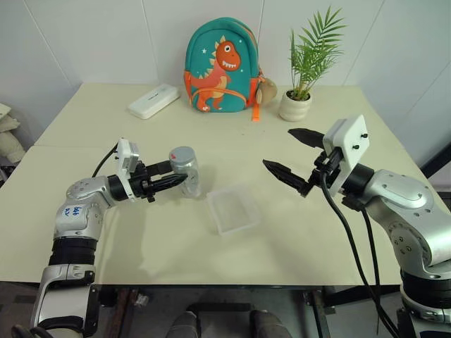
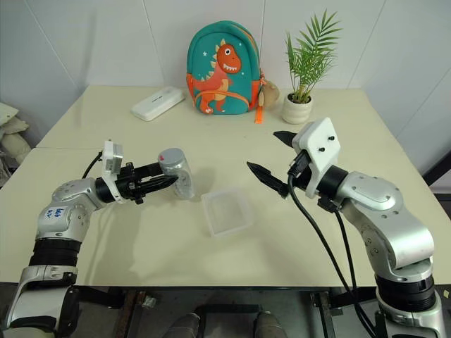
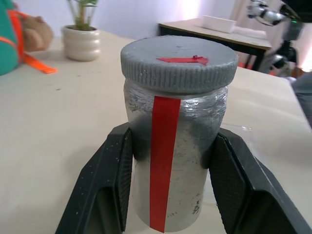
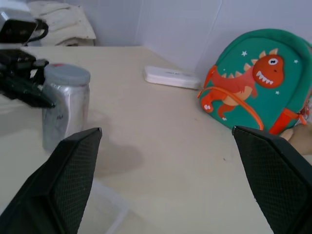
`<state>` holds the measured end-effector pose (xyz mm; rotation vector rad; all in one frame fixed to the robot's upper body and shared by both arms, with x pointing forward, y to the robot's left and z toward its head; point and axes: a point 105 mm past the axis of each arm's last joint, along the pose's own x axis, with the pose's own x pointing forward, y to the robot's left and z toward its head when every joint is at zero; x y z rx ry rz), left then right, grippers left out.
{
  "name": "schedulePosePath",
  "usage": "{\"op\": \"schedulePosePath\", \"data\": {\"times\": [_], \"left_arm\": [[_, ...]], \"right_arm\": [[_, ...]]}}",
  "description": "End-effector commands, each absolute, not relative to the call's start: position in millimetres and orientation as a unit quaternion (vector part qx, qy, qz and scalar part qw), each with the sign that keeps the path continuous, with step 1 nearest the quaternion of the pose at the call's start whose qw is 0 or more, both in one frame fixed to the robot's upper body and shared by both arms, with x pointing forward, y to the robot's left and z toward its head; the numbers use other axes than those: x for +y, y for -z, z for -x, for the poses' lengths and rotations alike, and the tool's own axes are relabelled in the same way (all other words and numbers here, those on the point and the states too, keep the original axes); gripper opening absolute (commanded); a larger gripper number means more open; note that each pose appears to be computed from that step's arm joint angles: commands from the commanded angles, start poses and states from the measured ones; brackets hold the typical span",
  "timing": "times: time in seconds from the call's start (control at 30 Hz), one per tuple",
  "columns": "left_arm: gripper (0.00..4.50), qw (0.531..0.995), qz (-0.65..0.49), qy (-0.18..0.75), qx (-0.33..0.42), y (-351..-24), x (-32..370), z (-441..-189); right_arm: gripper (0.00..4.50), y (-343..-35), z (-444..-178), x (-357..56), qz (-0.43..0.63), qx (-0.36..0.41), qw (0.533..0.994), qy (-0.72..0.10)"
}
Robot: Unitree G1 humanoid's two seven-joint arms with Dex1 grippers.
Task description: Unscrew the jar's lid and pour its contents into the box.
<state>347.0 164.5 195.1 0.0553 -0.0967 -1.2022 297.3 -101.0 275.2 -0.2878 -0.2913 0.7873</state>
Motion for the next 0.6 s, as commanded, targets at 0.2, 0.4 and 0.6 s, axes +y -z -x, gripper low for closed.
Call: {"op": "schedulePosePath", "data": {"times": [0.2, 0.4, 0.6], "left_arm": [[1.88, 0.775, -0.092, 0.618, -0.089, -220, 143, -341], [1.88, 0.758, -0.102, 0.636, -0.1, -229, 134, -341], [1.88, 0.745, -0.102, 0.651, -0.105, -232, 117, -345]], "right_arm": [[4.5, -288, -280, -58, 0.107, -0.163, 0.892, -0.408], [4.5, -289, -280, -40, 0.086, -0.164, 0.891, -0.416], [4.5, -288, -279, -23, 0.057, -0.159, 0.891, -0.421]]}}
